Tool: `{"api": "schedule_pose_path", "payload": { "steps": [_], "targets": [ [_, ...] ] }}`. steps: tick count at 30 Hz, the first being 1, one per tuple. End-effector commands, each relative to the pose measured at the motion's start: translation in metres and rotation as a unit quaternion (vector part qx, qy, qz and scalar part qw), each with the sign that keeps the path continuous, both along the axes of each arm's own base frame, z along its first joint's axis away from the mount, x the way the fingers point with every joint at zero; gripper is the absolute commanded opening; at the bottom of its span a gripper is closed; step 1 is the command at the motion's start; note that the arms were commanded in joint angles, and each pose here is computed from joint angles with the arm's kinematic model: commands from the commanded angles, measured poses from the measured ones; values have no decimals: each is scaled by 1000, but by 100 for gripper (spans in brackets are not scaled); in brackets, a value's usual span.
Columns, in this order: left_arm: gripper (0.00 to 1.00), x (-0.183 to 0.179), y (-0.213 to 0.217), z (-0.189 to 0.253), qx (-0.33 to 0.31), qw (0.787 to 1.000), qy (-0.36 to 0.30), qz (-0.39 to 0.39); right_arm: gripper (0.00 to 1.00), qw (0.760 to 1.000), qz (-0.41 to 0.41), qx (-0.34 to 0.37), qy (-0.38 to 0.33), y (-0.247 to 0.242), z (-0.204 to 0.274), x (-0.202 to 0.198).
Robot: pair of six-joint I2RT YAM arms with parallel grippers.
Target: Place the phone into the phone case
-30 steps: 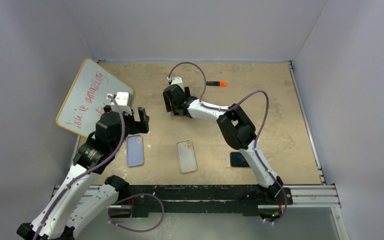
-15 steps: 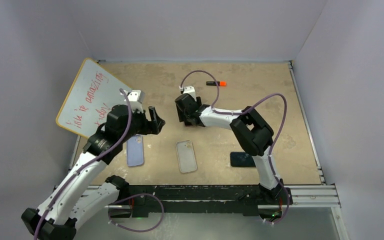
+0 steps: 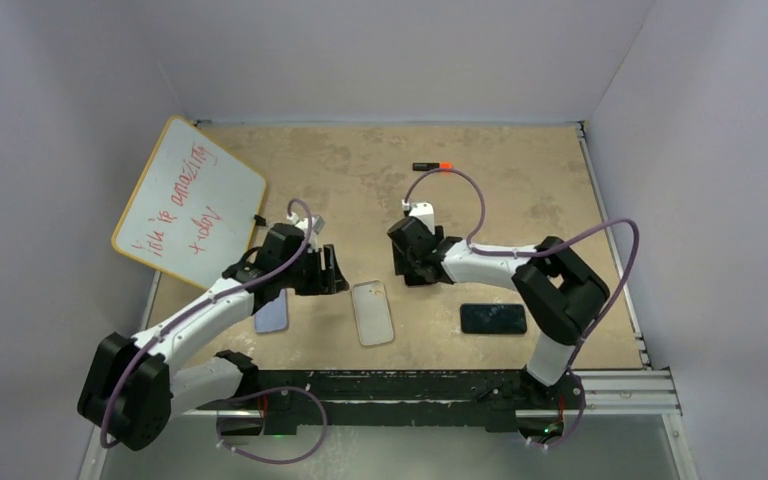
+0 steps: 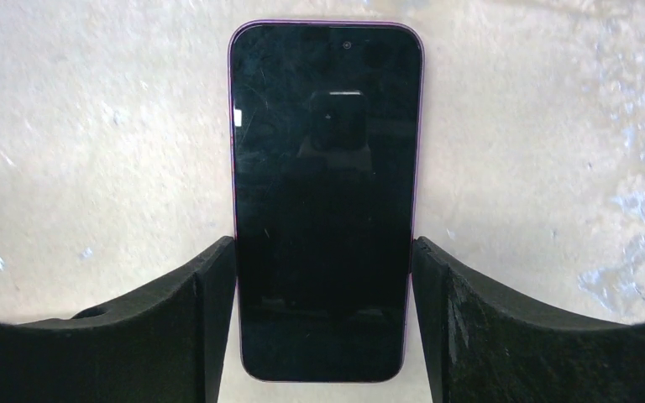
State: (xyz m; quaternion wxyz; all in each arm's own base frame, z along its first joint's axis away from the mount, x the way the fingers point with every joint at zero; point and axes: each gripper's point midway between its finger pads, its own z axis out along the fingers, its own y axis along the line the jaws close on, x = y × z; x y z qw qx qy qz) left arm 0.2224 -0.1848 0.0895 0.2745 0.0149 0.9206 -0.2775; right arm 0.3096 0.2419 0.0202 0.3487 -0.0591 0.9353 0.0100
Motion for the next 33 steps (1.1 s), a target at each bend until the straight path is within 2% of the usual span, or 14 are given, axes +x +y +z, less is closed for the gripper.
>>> {"api": "schedule_pose_path", "payload": {
  "steps": [1, 8, 16, 33],
  "targets": [
    [56, 6, -20, -3, -45, 999, -1, -15, 58, 1000, -11, 17, 16, -12, 4, -19],
    [51, 1, -22, -36, -39, 999, 28, -15, 55, 998, -6, 49, 35, -16, 5, -42],
    [49, 3, -25, -55, -28, 998, 46, -16, 54, 995, 1, 86, 56, -16, 8, -64],
    [31, 13, -30, -63, -22, 999, 46, -7, 47, 984, 11, 169, 57, -4, 30, -88]
  ]
}}
